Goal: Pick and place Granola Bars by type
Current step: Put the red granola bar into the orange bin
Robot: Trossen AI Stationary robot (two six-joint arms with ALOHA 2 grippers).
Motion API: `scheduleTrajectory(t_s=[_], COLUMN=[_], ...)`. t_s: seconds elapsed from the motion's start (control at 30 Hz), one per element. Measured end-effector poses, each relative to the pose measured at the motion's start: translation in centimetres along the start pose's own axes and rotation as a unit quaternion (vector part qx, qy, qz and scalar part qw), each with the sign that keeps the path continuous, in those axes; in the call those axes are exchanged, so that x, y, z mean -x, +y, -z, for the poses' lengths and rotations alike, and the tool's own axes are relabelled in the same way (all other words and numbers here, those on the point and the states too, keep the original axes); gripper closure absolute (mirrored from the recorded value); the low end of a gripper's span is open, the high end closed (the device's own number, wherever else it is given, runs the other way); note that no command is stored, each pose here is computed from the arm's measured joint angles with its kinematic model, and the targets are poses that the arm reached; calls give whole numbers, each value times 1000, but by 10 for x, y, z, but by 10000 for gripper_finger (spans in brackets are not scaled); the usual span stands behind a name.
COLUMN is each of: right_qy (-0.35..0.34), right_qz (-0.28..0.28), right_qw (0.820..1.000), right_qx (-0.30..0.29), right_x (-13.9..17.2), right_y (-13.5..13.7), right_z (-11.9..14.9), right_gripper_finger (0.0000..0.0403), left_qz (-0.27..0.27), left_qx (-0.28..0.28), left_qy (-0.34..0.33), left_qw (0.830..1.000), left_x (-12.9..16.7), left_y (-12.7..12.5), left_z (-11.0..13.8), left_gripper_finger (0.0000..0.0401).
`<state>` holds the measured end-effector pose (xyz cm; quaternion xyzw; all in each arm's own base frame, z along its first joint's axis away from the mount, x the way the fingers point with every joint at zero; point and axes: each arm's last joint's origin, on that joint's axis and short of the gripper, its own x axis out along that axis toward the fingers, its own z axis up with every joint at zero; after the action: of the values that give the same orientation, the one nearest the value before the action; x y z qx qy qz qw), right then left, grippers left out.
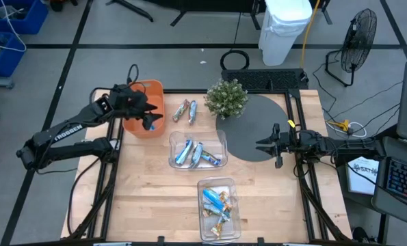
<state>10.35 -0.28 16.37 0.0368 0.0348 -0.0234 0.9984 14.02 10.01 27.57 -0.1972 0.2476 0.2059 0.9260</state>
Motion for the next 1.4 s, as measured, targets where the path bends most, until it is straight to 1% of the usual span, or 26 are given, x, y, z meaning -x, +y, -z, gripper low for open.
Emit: scheduleTrajectory(t_s=[0.1,0.23,0.33,0.4,0.47,0.53,0.63,0.77,0.83,0.93,1.0,1.07,1.13,1.2,1.3,1.4], right_qy=[0,0,0,0,0,0,0,0,0,0,0,0,0,0,0,0], right_qz=[0,0,0,0,0,0,0,0,0,0,0,0,0,0,0,0], right_qw=[1000,1000,1000,1000,1000,1000,1000,1000,1000,1000,1000,1000,1000,1000,1000,1000], right_qx=[0,0,0,0,0,0,0,0,0,0,0,0,0,0,0,0], right_x=[0,0,0,0,0,0,0,0,0,0,0,0,0,0,0,0], right_y=[0,0,0,0,0,0,0,0,0,0,0,0,0,0,0,0], right_z=[0,0,0,0,0,0,0,0,0,0,0,0,0,0,0,0], right_gripper_finger=[314,314,314,314,314,314,314,314,314,314,314,314,314,314,314,314], left_qz=[13,48,58,64,79,93,112,169,211,273,299,311,307,281,222,147], left_qx=[-26,-82,-119,-134,-144,-147,-126,-94,-93,-93,-90,-92,-96,-93,-84,-69], left_qy=[-3,-10,-28,-42,-73,-96,-126,-134,-131,-115,-102,-95,-97,-94,-62,3], left_qw=[1000,995,991,988,984,980,978,972,964,951,944,941,942,951,970,987], left_x=[-1,-2,-2,0,0,-5,-17,-28,-31,-34,-36,-37,-38,-40,-45,-62], left_y=[-4,-11,-15,-15,-13,-6,8,15,13,2,-8,-18,-27,-34,-40,-41], left_z=[0,-2,-4,-6,-6,3,23,47,55,62,63,61,54,44,25,9], left_gripper_finger=[136,139,135,136,138,141,139,135,136,140,143,146,149,152,157,165])
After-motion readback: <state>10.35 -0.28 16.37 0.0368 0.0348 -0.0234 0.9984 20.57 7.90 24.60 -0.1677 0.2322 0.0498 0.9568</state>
